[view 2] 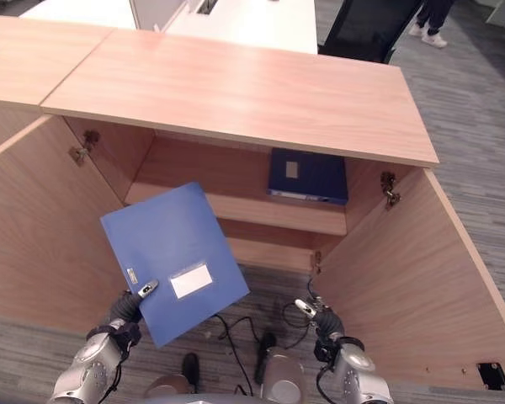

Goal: Put the empty folder in the office cabinet

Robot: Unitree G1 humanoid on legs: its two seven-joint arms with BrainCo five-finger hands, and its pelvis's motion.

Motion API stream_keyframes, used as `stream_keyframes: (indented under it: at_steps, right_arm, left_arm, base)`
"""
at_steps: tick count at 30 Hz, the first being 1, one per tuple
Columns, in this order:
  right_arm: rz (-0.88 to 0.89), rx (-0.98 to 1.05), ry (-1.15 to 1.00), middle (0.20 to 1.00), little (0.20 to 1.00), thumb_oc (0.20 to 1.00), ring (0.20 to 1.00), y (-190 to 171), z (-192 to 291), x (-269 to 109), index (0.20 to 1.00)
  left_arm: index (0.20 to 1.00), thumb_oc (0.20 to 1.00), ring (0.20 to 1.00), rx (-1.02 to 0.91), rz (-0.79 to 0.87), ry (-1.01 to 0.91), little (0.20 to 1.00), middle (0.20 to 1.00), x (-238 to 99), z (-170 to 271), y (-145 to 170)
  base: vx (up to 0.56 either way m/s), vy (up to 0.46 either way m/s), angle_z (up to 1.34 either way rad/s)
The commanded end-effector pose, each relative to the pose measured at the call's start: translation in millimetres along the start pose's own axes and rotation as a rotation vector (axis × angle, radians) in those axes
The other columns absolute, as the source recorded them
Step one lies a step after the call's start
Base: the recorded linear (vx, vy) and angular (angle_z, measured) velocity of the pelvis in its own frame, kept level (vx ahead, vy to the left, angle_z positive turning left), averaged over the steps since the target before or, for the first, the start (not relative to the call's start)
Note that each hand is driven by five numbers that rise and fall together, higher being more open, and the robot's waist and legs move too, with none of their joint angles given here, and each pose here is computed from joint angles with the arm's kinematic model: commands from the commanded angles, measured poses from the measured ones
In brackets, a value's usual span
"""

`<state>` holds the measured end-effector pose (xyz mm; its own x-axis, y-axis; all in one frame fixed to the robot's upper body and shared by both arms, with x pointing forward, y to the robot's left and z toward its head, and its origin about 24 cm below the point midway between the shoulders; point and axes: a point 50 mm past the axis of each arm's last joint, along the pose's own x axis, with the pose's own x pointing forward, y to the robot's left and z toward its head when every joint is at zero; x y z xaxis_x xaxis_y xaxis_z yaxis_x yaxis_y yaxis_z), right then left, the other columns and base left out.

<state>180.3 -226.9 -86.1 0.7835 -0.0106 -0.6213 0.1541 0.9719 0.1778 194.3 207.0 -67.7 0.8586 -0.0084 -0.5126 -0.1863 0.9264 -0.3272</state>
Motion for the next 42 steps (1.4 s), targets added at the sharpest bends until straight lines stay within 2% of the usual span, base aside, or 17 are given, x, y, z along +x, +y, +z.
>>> stream_keyframes:
  at_steps: [1, 16, 30, 42]
  right_arm:
    - [-0.031, 0.008, -0.089, 1.0, 1.0, 1.0, 1.0, -5.4, 12.5, -1.1, 1.0]
    - [-0.107, -0.02, -0.126, 1.0, 1.0, 1.0, 1.0, -23.0, 29.3, 1.6, 1.0]
    - [-0.146, -0.032, -0.099, 1.0, 1.0, 1.0, 1.0, -30.8, 24.9, 2.0, 1.0]
    - [-0.109, 0.015, -0.08, 1.0, 1.0, 1.0, 1.0, -5.9, 16.5, 11.5, 1.0]
  left_arm:
    - [0.2, 0.2, 0.2, -0.036, -0.104, -0.179, 0.2, 0.2, 8.4, 32.7, -25.6]
    - [0.2, 0.2, 0.2, -0.109, -0.118, -0.178, 0.2, 0.2, 16.5, 32.9, -38.6]
    - [0.2, 0.2, 0.2, -0.141, -0.058, -0.147, 0.2, 0.2, 11.8, 19.3, -29.1]
    - [0.2, 0.2, 0.2, -0.089, -0.075, -0.177, 0.2, 0.2, 18.7, 34.5, -36.0]
  base:
    - [0.15, -0.114, 0.79]
    - [0.1, -0.109, 0.2]
    - [0.16, 0.121, -0.16]
    - [0.07, 0.194, -0.03]
